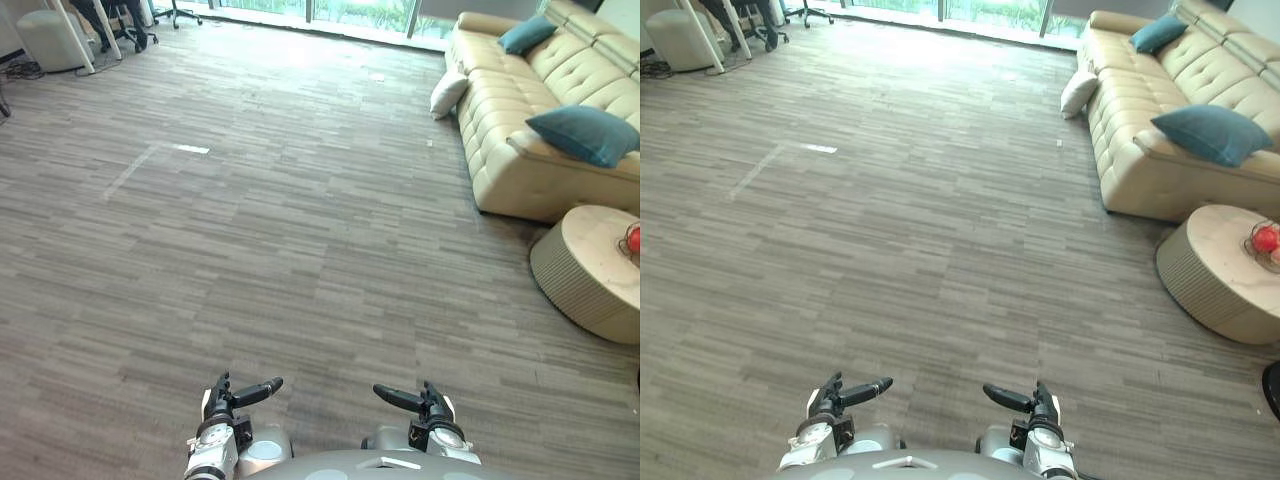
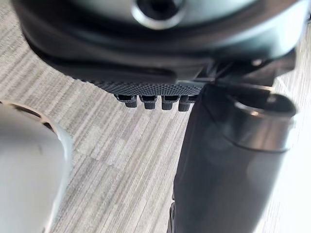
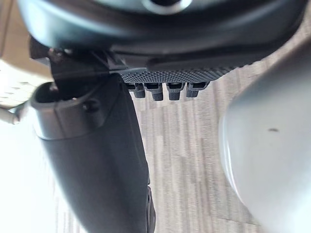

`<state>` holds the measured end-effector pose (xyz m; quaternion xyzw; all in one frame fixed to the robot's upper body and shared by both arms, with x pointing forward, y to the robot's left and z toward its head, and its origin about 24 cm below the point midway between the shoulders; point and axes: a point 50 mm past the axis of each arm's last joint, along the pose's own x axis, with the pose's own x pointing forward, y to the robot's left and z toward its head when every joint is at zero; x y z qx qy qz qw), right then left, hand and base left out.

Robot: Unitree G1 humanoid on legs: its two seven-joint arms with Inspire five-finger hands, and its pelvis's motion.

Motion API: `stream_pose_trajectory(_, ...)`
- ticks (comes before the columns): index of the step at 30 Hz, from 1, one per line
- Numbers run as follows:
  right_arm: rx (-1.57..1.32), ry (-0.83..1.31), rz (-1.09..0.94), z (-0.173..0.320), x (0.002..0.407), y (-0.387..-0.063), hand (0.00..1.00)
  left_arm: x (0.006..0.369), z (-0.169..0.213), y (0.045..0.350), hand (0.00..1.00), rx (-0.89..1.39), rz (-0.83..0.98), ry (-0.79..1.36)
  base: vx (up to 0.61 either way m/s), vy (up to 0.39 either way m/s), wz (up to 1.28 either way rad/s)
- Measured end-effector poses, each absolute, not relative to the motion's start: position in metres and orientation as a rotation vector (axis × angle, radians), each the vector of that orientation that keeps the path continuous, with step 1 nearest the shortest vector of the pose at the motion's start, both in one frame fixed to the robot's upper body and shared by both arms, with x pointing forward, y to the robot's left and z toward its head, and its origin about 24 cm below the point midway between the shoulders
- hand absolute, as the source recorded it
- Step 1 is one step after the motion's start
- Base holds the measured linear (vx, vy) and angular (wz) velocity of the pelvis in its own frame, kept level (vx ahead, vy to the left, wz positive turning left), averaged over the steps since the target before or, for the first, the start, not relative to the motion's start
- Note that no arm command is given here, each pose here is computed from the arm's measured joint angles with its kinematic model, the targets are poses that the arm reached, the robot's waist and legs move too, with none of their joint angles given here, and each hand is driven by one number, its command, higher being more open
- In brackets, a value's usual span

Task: Pick up cushions and gather them together orderly.

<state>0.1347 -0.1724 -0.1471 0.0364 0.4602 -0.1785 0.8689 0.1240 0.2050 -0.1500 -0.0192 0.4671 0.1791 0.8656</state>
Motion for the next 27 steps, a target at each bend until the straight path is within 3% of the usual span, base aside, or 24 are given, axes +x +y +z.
stream_pose_trajectory(8, 0.012, 0.968, -0.398, -0.145, 0.135, -0.198, 1.0, 0.113, -0.158, 0.185, 1.0, -0.006, 0.267, 1.041, 0.69, -0.183, 0.12)
stream_pose_trajectory(11, 0.0, 0.994, -0.403, -0.147, 0.131, -0.202, 1.0, 0.115, -0.156, 0.186, 1.0, -0.046, 0.304, 1.021, 0.56, -0.192, -0.07)
stream_pose_trajectory(18, -0.026, 1.013, -0.304, -0.15, 0.132, -0.177, 1.0, 0.135, -0.142, 0.193, 1.0, -0.099, 0.372, 0.884, 0.47, -0.032, -0.6)
stream_pose_trajectory(27, 0.013, 1.055, -0.267, -0.156, 0.123, -0.155, 1.0, 0.137, -0.139, 0.21, 1.0, -0.072, 0.417, 0.872, 0.65, 0.242, -0.59)
